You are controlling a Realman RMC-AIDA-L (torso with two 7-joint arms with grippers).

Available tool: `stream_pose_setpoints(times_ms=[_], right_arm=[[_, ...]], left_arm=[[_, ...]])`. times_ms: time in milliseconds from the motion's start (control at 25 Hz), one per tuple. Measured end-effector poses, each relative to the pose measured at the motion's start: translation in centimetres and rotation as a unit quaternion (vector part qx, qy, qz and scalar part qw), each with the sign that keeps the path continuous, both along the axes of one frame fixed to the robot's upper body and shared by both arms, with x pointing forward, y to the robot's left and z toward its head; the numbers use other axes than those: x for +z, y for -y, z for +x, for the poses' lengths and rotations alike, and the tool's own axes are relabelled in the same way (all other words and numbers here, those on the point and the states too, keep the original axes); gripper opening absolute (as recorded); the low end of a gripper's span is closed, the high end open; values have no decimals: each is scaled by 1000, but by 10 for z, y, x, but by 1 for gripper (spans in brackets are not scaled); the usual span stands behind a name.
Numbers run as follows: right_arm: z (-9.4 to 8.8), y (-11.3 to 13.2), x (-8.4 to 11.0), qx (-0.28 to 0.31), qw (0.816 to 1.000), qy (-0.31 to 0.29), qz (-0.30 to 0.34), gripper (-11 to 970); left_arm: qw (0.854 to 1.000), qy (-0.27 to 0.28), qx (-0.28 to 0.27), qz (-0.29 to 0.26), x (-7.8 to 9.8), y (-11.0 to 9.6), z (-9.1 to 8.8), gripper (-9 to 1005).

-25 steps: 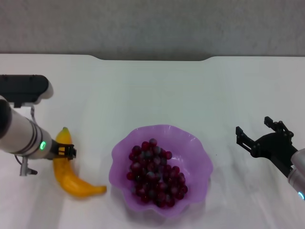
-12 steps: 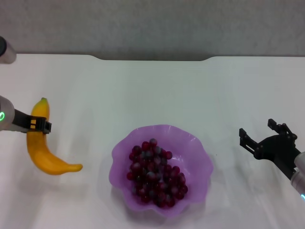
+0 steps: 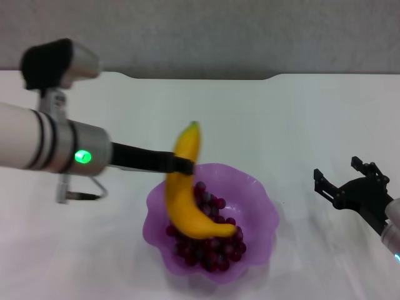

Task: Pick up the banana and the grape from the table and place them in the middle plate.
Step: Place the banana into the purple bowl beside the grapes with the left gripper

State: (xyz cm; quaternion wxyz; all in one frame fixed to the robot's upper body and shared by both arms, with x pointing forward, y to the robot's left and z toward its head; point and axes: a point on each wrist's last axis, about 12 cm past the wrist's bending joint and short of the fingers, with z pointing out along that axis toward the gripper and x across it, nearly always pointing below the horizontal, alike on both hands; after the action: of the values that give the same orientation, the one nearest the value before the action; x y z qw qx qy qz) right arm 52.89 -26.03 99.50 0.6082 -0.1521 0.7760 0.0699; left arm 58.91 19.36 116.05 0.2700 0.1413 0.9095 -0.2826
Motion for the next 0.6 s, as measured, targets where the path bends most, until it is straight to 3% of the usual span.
stream_pose_setpoints(times_ms=[40,320,600], right_arm=[[1,-1,1,1,1000,1,0,897],[1,-4,1,7,1000,3,0,897],[3,-5,2,7,1000,5,1,897]], left_arm=[[1000,12,-8,-16,-7,13,-1,512],[999,45,-2,-10,-35,40,4,514],[999,31,25,-14,-61,45,8,517]])
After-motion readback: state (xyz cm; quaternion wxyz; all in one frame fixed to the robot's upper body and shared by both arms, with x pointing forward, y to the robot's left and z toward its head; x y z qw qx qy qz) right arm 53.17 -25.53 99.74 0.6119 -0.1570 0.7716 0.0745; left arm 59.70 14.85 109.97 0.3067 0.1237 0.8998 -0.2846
